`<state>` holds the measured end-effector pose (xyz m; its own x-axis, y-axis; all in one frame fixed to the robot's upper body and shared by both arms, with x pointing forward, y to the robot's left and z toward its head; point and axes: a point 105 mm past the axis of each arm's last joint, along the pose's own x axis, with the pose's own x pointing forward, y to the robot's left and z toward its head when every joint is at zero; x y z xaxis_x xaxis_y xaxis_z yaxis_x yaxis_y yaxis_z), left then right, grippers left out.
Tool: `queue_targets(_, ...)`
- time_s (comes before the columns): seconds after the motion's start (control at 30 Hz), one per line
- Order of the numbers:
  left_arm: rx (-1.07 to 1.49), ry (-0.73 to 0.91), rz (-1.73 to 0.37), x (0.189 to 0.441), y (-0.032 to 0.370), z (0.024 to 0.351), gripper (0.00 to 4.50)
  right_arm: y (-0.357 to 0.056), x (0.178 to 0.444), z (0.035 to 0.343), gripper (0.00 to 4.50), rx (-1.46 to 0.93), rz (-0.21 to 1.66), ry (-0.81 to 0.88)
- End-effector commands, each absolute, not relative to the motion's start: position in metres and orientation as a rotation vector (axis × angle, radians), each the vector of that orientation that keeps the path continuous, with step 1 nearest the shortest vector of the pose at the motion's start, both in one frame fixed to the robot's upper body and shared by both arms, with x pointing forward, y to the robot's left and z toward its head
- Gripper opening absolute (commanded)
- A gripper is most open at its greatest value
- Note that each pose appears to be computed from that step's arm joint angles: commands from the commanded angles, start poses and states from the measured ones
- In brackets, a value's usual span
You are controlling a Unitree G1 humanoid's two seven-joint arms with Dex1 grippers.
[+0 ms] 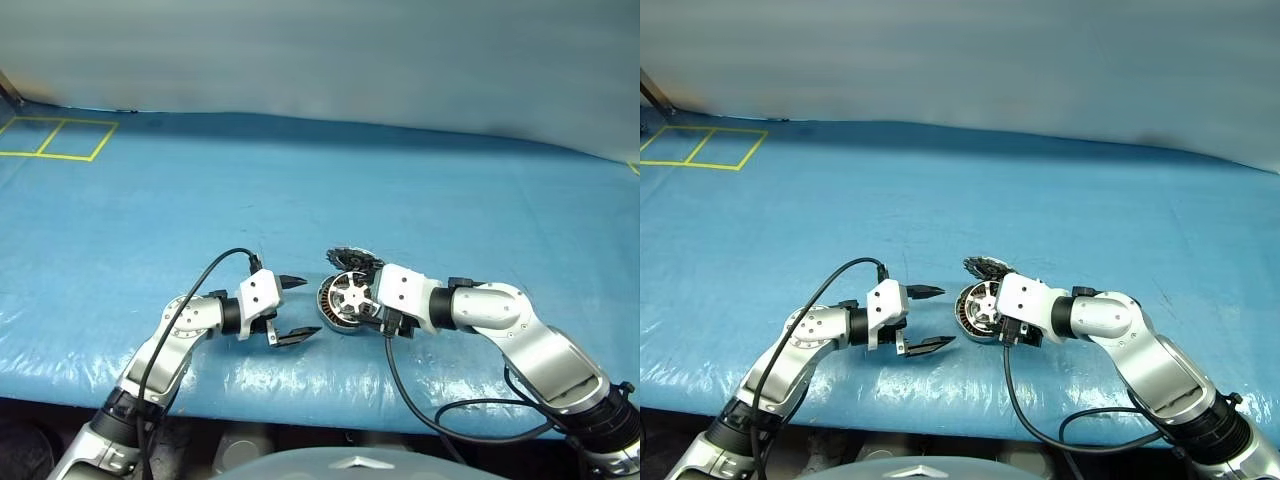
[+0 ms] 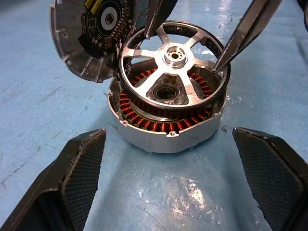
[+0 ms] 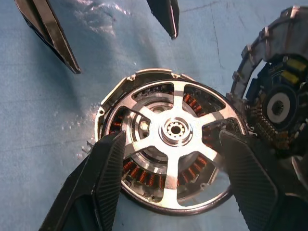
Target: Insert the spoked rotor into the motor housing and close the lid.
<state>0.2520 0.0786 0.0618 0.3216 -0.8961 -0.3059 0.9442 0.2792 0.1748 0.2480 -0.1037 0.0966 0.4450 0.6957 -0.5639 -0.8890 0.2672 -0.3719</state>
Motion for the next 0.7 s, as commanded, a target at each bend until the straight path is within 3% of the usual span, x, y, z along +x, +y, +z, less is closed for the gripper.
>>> queue_targets(0.03,0.38,0.099,-1.261,0.25,0.071,0.072,4.5,-0.103,0.248,0.099,3.26,-0.733,1.091,0.297)
queue_targets(0.5,0.369,0.118,-1.26,0.254,0.077,0.058,4.5,-0.104,0.244,0.083,3.26,-0.741,1.073,0.341)
queue_targets(0.6,0.371,0.124,-1.26,0.255,0.078,0.053,4.5,-0.103,0.244,0.08,2.69,-0.73,1.066,0.348)
queue_targets(0.7,0.376,0.133,-1.265,0.255,0.079,0.05,4.5,-0.101,0.243,0.078,1.69,-0.739,1.076,0.352)
